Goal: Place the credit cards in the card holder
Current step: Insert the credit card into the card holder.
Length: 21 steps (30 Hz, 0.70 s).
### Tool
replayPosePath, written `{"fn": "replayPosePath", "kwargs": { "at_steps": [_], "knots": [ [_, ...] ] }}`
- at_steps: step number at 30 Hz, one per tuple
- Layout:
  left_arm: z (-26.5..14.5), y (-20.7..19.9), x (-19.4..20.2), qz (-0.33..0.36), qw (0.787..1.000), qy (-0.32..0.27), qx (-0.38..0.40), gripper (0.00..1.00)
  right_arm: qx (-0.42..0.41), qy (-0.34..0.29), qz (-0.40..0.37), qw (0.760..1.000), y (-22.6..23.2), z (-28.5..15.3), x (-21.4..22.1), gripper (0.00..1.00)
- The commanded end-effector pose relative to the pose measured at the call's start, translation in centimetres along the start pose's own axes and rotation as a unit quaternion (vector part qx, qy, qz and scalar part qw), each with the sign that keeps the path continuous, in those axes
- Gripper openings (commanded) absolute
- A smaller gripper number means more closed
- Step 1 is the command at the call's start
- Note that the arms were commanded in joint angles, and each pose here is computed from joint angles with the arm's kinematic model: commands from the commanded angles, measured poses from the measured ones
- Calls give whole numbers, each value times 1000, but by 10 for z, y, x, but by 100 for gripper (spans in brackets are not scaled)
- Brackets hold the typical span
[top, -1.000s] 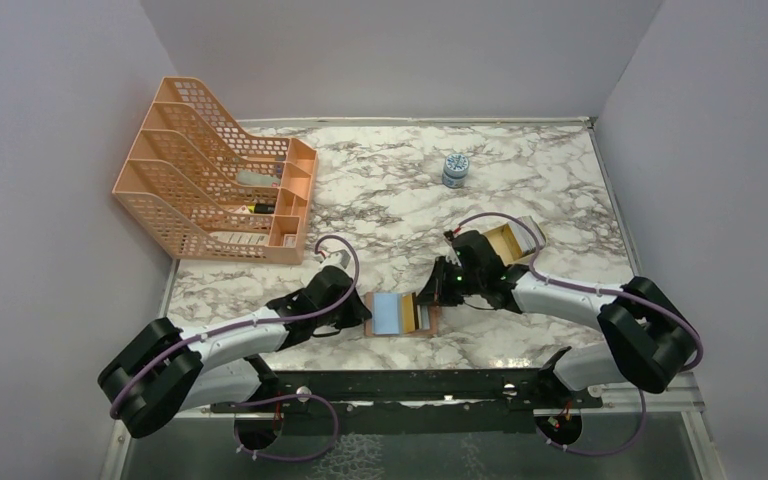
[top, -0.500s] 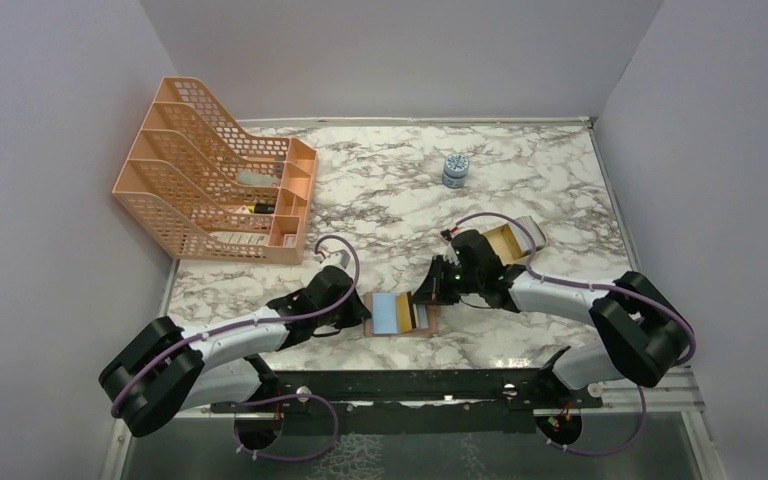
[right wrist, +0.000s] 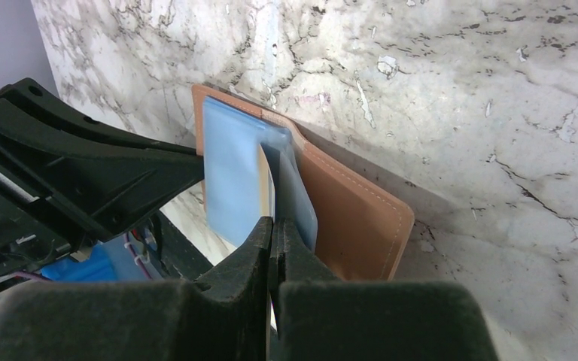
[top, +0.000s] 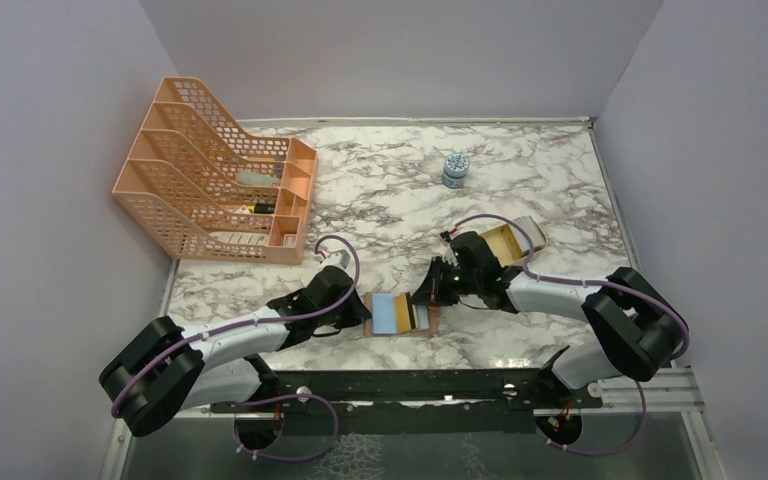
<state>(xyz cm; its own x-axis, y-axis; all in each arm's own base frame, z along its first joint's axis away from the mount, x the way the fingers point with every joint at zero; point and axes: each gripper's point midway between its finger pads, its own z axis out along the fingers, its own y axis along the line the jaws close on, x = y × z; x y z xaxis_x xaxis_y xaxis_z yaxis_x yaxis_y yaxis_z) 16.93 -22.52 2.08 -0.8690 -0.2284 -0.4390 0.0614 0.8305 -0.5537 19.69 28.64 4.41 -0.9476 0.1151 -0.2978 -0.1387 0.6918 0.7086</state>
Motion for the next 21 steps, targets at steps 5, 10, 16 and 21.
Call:
{"fn": "replayPosePath", "kwargs": {
  "at_steps": [5, 10, 16, 21],
  "knots": [
    [1, -2, 3, -1, 1000, 4, 11, 7, 7, -16, -2, 1000, -10, 7, -2, 1],
    [2, -5, 6, -8, 1000, 8, 21, 6, 10, -21, 0, 1000, -12, 8, -4, 1],
    [2, -7, 7, -16, 999, 12, 29, 5, 10, -27, 14, 999, -13, 8, -4, 1],
    [2, -9, 9, -26, 999, 14, 34, 4, 8, -23, 20, 1000, -15, 9, 0, 1]
  ]
}}
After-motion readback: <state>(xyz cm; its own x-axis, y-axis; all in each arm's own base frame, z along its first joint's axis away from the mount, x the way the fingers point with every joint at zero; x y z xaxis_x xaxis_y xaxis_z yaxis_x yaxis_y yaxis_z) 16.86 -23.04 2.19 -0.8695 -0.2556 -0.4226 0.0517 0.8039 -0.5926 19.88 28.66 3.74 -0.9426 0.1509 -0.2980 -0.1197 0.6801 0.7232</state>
